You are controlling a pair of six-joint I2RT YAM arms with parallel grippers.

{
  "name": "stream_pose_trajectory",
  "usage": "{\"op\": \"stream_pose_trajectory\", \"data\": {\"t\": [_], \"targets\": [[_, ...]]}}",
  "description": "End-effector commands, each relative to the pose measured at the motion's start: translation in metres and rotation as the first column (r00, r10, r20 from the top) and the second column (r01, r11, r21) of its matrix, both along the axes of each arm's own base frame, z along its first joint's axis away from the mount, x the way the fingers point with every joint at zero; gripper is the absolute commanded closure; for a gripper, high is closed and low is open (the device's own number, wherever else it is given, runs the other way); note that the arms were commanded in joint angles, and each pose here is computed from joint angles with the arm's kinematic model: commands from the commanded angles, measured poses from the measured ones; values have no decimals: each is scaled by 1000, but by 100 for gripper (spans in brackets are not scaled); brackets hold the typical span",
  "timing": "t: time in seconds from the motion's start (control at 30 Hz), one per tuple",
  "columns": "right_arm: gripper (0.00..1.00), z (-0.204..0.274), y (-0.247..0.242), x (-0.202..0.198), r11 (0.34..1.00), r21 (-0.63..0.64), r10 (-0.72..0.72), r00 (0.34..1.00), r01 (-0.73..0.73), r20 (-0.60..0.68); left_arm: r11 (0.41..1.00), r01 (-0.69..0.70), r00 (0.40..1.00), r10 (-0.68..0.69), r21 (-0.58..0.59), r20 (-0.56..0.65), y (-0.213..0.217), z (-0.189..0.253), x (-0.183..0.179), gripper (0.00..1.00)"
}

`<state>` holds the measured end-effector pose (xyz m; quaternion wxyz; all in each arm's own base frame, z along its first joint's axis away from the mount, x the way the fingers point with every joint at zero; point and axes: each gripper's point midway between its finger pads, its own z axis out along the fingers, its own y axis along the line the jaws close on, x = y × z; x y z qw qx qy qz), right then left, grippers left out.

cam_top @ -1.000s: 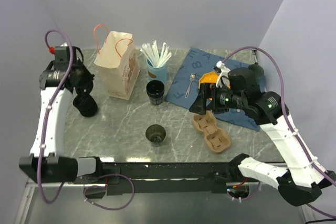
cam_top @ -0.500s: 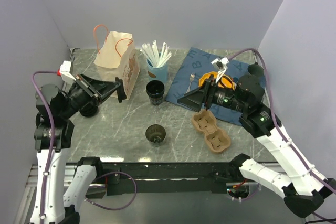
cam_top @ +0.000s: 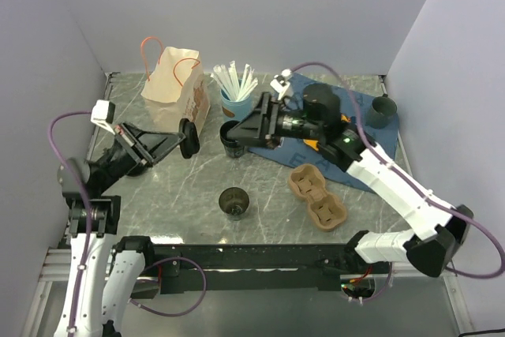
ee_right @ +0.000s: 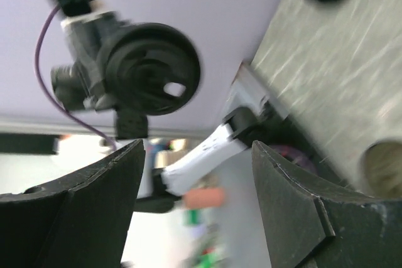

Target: Pack the takeout coffee

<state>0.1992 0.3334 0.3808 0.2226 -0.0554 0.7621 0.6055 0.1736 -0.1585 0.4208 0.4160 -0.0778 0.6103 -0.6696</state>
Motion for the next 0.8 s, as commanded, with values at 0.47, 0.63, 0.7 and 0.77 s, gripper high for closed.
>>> {"op": "stream_pose_trajectory", "data": {"t": [0.47, 0.63, 0.7, 0.77], "targets": [[50, 29, 71, -6, 982, 181, 1, 943, 63, -331, 999, 9, 936, 7, -45, 352, -1, 22, -18, 99], [52, 29, 80, -6, 980, 191, 8, 939, 62, -343, 998, 25, 932, -2, -61, 362, -2, 26, -20, 99], [53, 28, 83, -4, 980, 188, 5, 940, 63, -341, 998, 30, 929, -7, -57, 369, -2, 28, -22, 99], [57, 33, 85, -3, 976, 208, 8, 940, 67, -342, 998, 36, 929, -15, -50, 369, -3, 28, -24, 99]]}}
